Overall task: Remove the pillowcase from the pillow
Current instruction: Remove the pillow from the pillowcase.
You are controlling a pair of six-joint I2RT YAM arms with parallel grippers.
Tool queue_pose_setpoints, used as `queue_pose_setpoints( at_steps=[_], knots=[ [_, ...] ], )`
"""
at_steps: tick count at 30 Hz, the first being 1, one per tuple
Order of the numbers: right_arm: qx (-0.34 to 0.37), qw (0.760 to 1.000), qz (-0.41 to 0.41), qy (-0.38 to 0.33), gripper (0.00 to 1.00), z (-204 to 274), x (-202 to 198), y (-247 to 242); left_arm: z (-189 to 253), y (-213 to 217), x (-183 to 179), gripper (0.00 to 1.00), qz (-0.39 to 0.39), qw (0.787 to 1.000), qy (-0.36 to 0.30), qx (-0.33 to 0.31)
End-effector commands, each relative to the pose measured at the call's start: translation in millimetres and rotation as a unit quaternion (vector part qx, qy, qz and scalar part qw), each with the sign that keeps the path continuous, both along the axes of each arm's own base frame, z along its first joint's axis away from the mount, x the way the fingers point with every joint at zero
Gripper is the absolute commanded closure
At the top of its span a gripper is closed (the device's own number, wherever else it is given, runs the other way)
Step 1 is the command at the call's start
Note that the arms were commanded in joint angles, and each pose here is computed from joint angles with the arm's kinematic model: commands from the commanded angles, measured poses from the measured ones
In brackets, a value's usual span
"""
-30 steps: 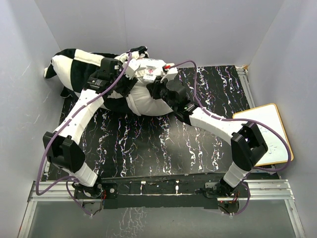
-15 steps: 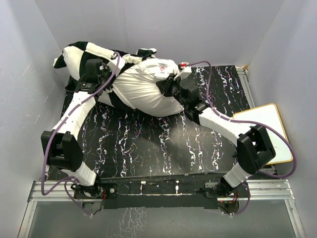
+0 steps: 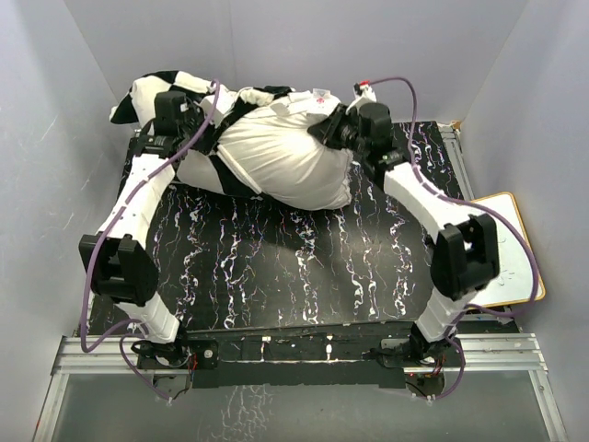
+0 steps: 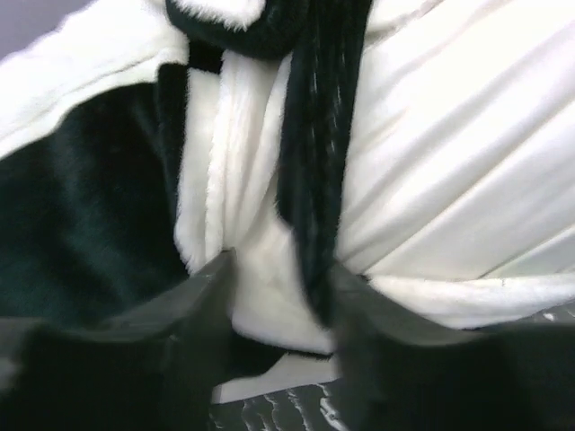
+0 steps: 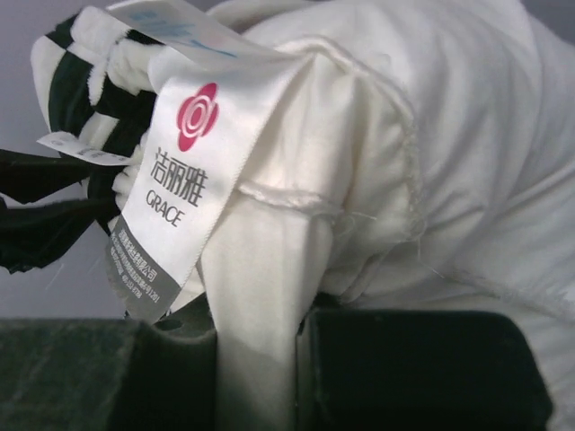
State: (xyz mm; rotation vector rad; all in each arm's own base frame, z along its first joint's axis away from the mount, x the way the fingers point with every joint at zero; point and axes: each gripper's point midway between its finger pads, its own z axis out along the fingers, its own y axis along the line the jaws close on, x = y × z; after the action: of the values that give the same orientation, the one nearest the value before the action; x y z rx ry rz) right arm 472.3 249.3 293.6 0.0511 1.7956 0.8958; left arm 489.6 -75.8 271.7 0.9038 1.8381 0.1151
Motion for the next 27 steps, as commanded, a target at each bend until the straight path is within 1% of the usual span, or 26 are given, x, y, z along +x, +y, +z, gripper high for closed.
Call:
queue_pose_setpoints(
  at_steps=[1,2,3,5,8,9,11,12,13,14,15,16,17,18,19,20,21,23,24,25,27],
  knots=[
    [0.003,0.996,-0.071,0.052,0.92,13,61,-62,41,26,-2,0.27,0.056,0.998,0.013,0.007],
    [0.003,0.995,-0.068,0.07,0.92,3,66,-61,42,4,-6,0.09,0.027,0.999,0.02,0.005],
    [0.001,0.995,-0.069,0.078,0.92,-3,70,-60,41,-19,-13,0.04,-0.008,1.0,0.025,0.009],
    [-0.002,0.993,-0.078,0.09,0.92,-15,76,-63,37,-65,-37,0.03,-0.088,0.995,0.03,0.032],
    [-0.019,0.989,-0.085,0.12,0.92,-40,86,-63,19,-122,-82,0.03,-0.197,0.976,0.031,0.087],
    [-0.029,0.987,-0.085,0.134,0.92,-51,89,-64,8,-134,-95,0.03,-0.22,0.969,0.031,0.11],
    [-0.044,0.983,-0.085,0.157,0.92,-71,94,-64,-17,-150,-112,0.03,-0.241,0.959,0.039,0.142],
    [-0.054,0.98,-0.089,0.168,0.91,-82,96,-65,-29,-155,-117,0.03,-0.241,0.959,0.048,0.144],
    [-0.064,0.978,-0.096,0.176,0.86,-92,97,-68,-40,-159,-119,0.03,-0.236,0.96,0.057,0.141],
    [-0.075,0.975,-0.104,0.181,0.79,-101,97,-73,-52,-159,-117,0.03,-0.221,0.963,0.066,0.136],
    [-0.084,0.974,-0.108,0.182,0.74,-108,96,-76,-61,-159,-111,0.03,-0.199,0.969,0.068,0.131],
    [-0.093,0.972,-0.114,0.184,0.65,-114,94,-80,-69,-158,-105,0.03,-0.174,0.975,0.07,0.121],
    [-0.096,0.974,-0.115,0.172,0.59,-109,92,-83,-73,-155,-96,0.03,-0.144,0.981,0.059,0.118],
    [-0.1,0.974,-0.113,0.167,0.43,-111,87,-87,-75,-151,-86,0.03,-0.114,0.986,0.047,0.113],
    [-0.098,0.977,-0.116,0.148,0.31,-102,83,-92,-77,-146,-77,0.03,-0.084,0.991,0.034,0.101],
    [-0.093,0.981,-0.119,0.125,0.16,-88,77,-100,-78,-140,-69,0.03,-0.054,0.995,0.026,0.085],
    [-0.078,0.986,-0.122,0.083,0.03,-67,74,-106,-79,-134,-64,0.03,-0.027,0.997,0.024,0.063],
    [-0.053,0.991,-0.119,0.027,0.02,-36,57,-115,-82,-120,-54,0.03,0.02,0.999,0.029,0.018],
    [-0.044,0.992,-0.115,0.009,0.02,-23,47,-116,-86,-113,-50,0.03,0.04,0.998,0.044,-0.006],
    [-0.04,0.994,-0.1,-0.001,0.02,-18,37,-113,-92,-110,-50,0.03,0.048,0.996,0.072,-0.031],
    [-0.035,0.997,-0.064,0.003,0.02,-28,16,-101,-104,-109,-50,0.03,0.06,0.982,0.142,-0.107]
  ],
)
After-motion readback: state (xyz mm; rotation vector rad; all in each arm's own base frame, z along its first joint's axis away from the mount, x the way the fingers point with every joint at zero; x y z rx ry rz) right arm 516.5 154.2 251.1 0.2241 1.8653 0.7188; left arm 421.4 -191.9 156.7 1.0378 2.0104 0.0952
